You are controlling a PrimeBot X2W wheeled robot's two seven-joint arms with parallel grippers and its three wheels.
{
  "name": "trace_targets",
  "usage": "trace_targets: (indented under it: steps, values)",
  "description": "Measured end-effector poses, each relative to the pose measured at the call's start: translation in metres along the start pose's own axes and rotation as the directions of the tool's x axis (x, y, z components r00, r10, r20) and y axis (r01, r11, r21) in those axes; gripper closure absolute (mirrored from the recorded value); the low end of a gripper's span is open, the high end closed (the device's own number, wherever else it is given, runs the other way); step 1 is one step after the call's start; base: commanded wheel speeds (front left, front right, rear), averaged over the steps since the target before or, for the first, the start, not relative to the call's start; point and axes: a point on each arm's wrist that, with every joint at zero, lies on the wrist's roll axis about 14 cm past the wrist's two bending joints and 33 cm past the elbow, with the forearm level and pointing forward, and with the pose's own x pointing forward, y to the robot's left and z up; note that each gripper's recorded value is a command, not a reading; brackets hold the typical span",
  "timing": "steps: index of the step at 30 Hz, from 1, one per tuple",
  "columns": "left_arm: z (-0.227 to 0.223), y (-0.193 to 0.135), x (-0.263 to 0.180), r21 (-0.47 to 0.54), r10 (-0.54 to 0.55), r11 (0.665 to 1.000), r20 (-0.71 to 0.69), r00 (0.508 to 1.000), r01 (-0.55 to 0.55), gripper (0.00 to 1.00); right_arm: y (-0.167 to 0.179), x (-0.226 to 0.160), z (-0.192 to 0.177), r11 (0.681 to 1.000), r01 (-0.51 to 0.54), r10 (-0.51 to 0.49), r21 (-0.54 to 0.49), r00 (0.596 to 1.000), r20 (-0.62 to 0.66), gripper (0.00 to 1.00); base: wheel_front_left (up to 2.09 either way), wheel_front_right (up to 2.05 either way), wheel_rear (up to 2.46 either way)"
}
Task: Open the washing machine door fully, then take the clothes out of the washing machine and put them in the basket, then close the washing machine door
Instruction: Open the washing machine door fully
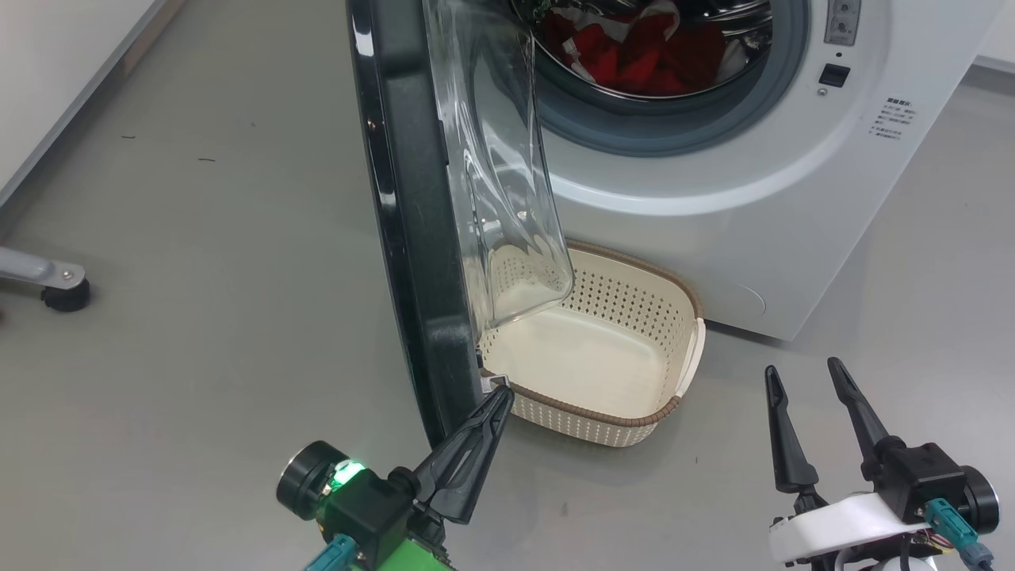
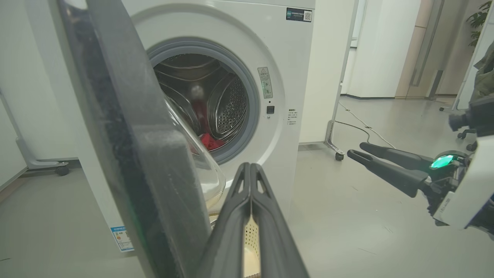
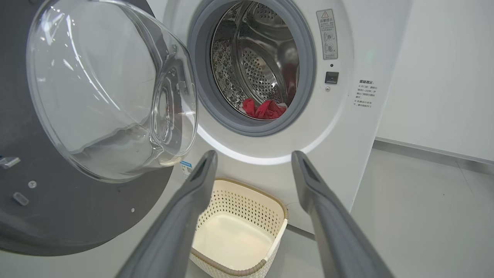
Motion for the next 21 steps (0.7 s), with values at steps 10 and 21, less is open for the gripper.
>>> trace_targets:
  steps: [10,21]
  values:
    - [-0.013,0.016,-0.002,-0.009,0.048,0.999,-0.042,0.998,-0.049,1.00,-0.003,-0.001,-0.001,1.000,0.008,-0.008,0.001,1.000,-0.002,0.00,0.00,0.00,0.00]
    - [-0.030,0.019,-0.001,-0.035,0.055,0.998,-0.102,0.993,-0.058,1.00,-0.008,-0.004,-0.001,1.000,0.022,-0.022,0.004,1.000,-0.002,0.00,0.00,0.00,0.00]
